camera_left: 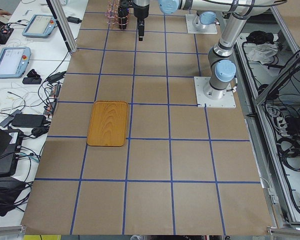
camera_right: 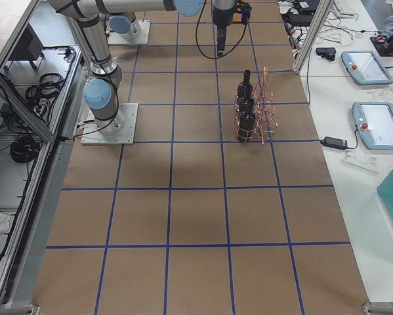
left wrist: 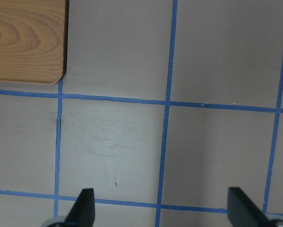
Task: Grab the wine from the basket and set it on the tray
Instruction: 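Move the right gripper over the copper wine rack toward a bottle neck, then lower the right gripper and close it on a dark wine bottle neck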
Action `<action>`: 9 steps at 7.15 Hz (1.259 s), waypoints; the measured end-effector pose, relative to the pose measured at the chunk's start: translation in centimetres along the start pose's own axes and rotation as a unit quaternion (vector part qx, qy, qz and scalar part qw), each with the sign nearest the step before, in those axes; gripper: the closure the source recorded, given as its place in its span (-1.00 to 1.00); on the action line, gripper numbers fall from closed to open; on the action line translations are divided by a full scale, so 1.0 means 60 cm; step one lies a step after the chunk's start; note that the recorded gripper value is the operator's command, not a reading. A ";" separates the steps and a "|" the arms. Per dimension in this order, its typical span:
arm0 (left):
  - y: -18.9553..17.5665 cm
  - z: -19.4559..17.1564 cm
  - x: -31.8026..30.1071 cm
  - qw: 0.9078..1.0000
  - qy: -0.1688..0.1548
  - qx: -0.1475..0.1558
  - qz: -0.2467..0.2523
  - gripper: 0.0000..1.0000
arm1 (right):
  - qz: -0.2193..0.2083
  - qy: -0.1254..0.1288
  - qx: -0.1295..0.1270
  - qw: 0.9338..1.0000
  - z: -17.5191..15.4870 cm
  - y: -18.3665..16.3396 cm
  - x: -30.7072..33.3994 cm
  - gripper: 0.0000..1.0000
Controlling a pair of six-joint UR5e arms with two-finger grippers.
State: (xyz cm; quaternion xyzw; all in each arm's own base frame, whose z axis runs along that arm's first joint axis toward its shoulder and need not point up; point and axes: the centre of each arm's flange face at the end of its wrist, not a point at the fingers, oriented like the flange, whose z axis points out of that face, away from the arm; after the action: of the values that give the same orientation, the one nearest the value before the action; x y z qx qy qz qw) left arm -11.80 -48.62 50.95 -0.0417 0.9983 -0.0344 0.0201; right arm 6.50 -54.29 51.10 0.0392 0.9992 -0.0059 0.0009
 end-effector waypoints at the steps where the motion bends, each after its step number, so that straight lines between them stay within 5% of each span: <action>1: -0.001 0.002 0.001 1.000 0.001 -0.001 0.000 -1.00 | -0.010 -0.001 -0.001 1.000 0.032 -0.042 0.049 -1.00; 7: -0.003 0.003 0.001 1.000 0.002 -0.001 0.000 -1.00 | -0.015 -0.001 0.011 1.000 0.171 -0.162 0.114 -0.98; 9: -0.003 0.003 0.001 1.000 0.002 -0.001 0.000 -1.00 | -0.013 0.000 0.018 1.000 0.179 -0.171 0.115 -0.58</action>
State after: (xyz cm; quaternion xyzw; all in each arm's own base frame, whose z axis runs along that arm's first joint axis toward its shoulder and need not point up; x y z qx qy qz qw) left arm -11.83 -48.81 50.77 -0.0416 0.9984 -0.0338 0.0186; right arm -1.16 -64.10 40.47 0.0265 0.9994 -0.0244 0.0002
